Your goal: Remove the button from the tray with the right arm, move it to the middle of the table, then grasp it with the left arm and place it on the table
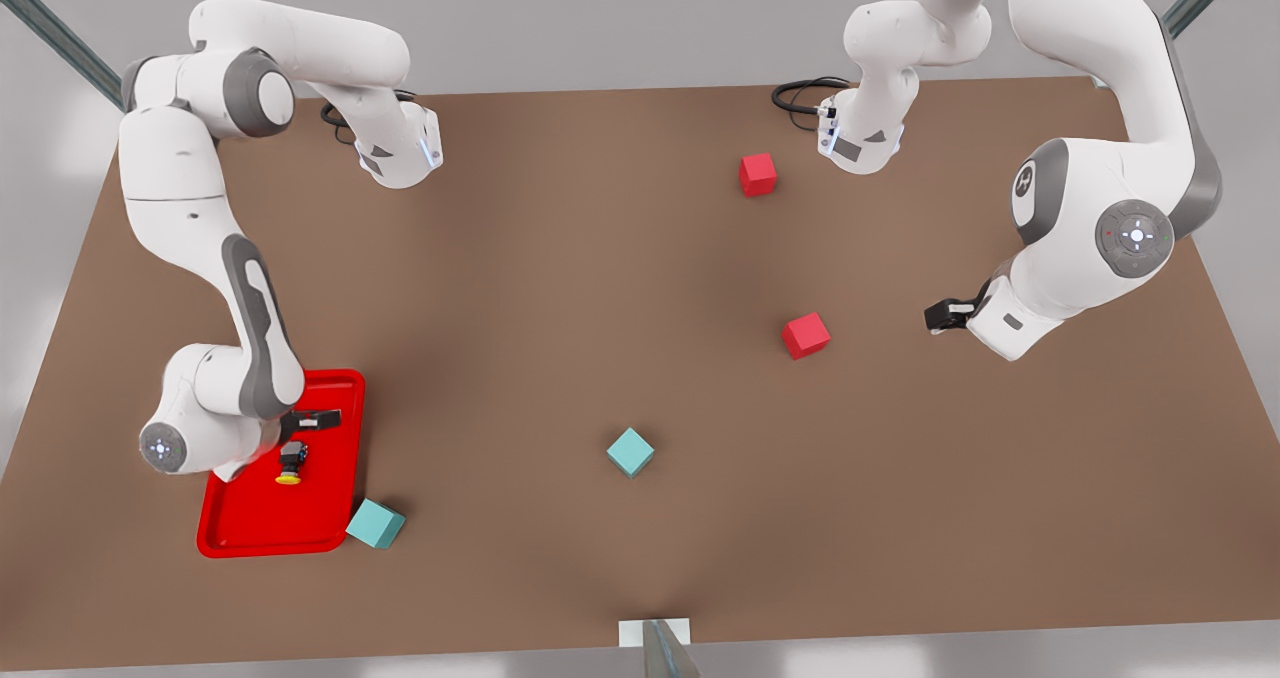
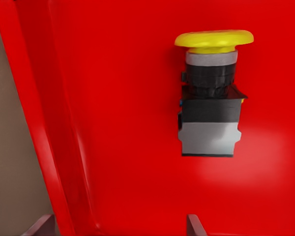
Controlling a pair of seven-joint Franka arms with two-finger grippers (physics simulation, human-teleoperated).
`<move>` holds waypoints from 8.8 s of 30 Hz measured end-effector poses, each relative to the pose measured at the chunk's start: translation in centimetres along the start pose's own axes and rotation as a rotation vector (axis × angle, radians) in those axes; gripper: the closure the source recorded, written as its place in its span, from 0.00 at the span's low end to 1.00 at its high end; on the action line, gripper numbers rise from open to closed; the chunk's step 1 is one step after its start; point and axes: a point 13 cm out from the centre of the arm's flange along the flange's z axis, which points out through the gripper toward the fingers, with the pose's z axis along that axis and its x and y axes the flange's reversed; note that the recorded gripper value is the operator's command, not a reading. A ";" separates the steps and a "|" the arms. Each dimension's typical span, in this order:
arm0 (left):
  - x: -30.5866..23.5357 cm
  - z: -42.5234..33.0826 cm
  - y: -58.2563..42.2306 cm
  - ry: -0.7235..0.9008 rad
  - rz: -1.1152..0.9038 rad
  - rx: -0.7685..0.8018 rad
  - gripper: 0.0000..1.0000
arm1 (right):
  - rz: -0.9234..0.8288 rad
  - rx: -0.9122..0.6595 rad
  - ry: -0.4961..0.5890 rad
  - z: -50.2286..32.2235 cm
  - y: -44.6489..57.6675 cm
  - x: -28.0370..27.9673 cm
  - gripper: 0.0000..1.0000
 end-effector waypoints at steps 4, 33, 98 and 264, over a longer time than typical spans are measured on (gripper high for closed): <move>0.0 0.1 0.1 0.001 -0.003 0.000 0.00 | -0.016 0.041 -0.116 -0.3 -2.8 -1.9 0.00; -0.1 0.2 0.1 0.003 -0.009 0.000 0.00 | -0.117 0.129 -0.262 1.7 -4.8 -5.1 0.00; 5.4 1.1 -38.9 -0.111 0.378 0.014 0.00 | 0.298 0.001 -0.333 -29.3 14.3 7.4 0.00; -9.2 31.5 -25.1 -1.312 -1.098 -0.394 0.00 | -0.001 0.157 -0.249 -32.7 12.3 10.6 0.00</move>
